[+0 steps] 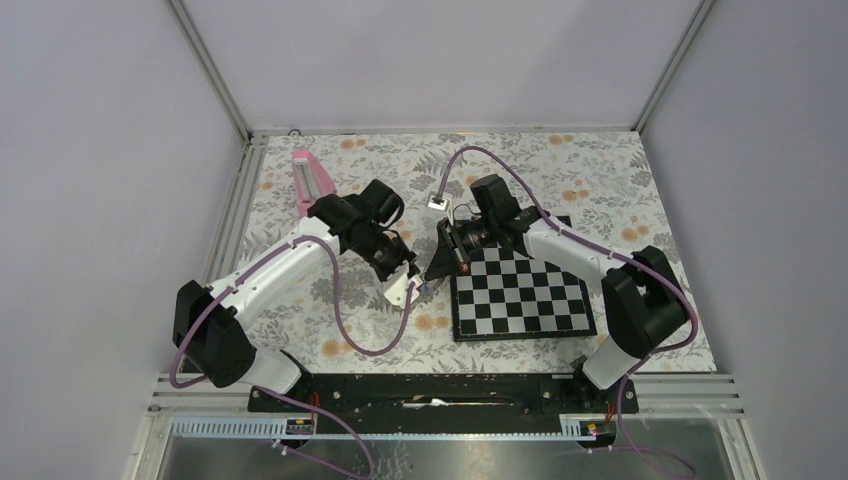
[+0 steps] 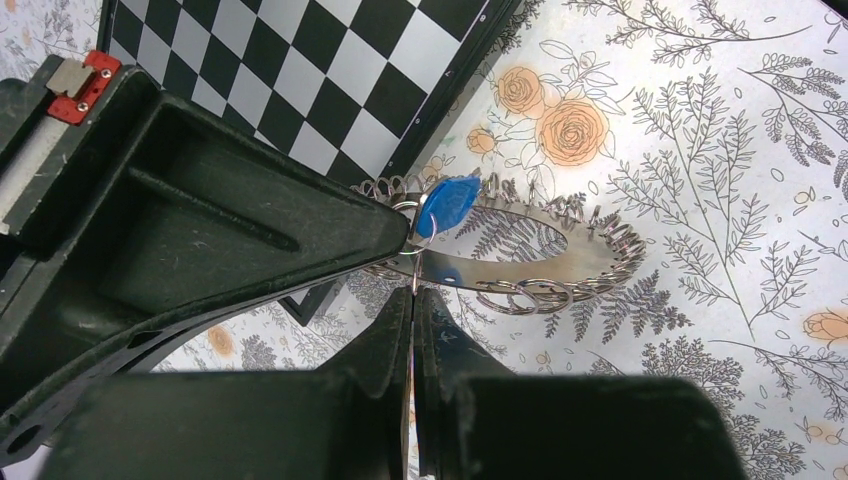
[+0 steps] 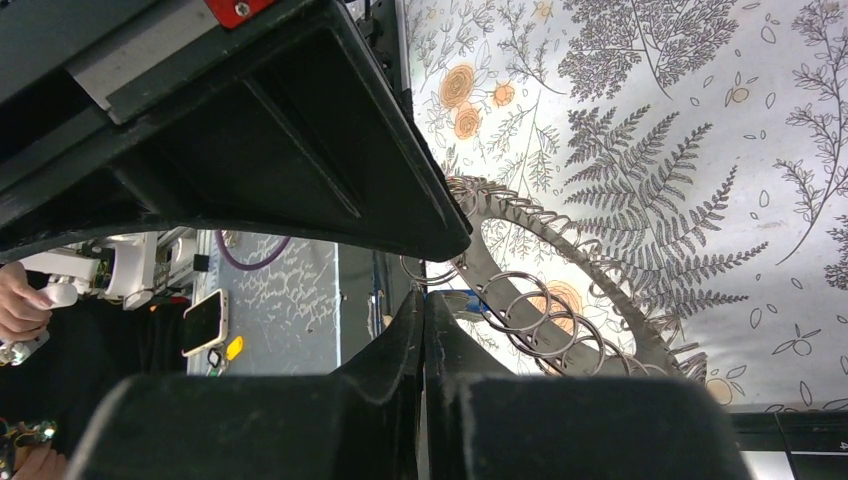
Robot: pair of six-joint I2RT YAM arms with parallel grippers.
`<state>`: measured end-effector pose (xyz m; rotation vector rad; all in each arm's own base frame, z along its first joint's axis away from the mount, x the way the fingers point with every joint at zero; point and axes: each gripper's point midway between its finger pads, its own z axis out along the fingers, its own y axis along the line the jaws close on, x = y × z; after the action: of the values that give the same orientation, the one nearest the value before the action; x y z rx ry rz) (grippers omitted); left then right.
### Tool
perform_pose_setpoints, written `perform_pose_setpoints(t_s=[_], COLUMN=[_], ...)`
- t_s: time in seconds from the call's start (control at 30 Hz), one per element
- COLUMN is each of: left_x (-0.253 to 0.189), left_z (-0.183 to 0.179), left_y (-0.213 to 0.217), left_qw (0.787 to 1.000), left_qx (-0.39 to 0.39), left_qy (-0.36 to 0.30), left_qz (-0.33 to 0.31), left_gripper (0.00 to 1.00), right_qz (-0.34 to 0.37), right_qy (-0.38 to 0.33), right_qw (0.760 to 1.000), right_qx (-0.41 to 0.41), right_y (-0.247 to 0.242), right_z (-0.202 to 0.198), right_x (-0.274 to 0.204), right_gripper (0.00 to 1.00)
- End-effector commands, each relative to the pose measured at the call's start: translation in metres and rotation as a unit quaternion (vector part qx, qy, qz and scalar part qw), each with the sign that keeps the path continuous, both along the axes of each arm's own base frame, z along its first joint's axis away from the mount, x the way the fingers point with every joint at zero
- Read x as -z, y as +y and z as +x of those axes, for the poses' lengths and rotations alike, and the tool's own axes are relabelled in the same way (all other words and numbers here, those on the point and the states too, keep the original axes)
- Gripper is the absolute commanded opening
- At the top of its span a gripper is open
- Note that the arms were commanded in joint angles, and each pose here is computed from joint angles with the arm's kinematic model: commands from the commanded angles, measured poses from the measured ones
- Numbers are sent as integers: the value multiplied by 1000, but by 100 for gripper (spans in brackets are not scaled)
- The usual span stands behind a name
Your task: Put the keys on the keyring
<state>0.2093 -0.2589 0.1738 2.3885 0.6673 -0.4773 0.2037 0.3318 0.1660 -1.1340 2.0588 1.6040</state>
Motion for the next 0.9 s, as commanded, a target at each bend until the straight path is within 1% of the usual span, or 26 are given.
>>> perform_pose_setpoints(t_s=[0.0,0.4,0.47,0.87], left_x=[-12,-13,-12,-16], left_z=[-16,-18,-17,-8], left_y=[-8,-9,-9,-13], left_qw=[999,999,999,999], left_qx=[38,35,32,-4], left_qy=[-1,6,5,10], left_qz=[-29,-30,-29,-34], left_gripper=[0,0,0,0], right_qz=[10,-6,-5,-19], right_qy=[-27,-27,-42,-65], right_qw=[1000,1000,999,998], right_qx=[-4,1,-3,7], right_y=[8,9,10,7], right_z=[10,9,10,11], right_x=[-10,-3,-2,2], right_gripper=[0,0,0,0])
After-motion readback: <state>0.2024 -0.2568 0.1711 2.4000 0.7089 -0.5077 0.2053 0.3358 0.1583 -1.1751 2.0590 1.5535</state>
